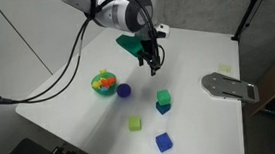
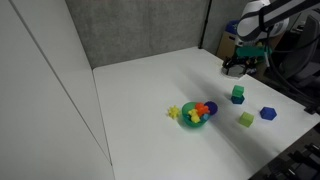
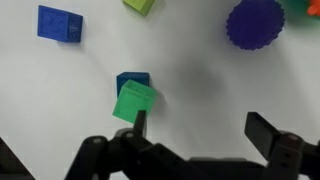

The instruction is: Remove the dark green toy block from the top of the blue toy block

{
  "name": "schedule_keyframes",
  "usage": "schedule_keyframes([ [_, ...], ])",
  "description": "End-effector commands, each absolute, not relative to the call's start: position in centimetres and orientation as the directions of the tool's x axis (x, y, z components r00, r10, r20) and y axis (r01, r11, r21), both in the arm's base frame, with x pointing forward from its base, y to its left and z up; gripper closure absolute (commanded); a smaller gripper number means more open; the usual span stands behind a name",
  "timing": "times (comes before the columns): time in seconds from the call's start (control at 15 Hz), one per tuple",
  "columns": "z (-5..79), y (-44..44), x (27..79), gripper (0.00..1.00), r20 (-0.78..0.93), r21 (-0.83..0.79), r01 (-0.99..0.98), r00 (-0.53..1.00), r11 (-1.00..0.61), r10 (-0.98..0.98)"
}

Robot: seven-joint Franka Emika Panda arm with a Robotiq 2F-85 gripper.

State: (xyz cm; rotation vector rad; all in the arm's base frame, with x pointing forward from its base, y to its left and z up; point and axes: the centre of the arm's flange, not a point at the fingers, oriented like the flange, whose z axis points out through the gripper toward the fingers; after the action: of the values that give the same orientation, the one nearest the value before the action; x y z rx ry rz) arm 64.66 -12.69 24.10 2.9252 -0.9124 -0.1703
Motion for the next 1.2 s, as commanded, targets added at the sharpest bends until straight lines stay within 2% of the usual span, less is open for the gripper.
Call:
schedule_keyframes([
  [0.0,22.5,-15.3,64.2,0.0,-0.073,0.119,-0.632,0.763,-0.766,-0.642],
  [0.67,17.3,-22.5,62.1,0.0,-0.033,0.045,-0.77,0.635,-0.636,-0.771],
  [1.13,14.5,-22.0,62.9,0.0,-0.002,0.049,-0.776,0.629,-0.629,-0.777],
])
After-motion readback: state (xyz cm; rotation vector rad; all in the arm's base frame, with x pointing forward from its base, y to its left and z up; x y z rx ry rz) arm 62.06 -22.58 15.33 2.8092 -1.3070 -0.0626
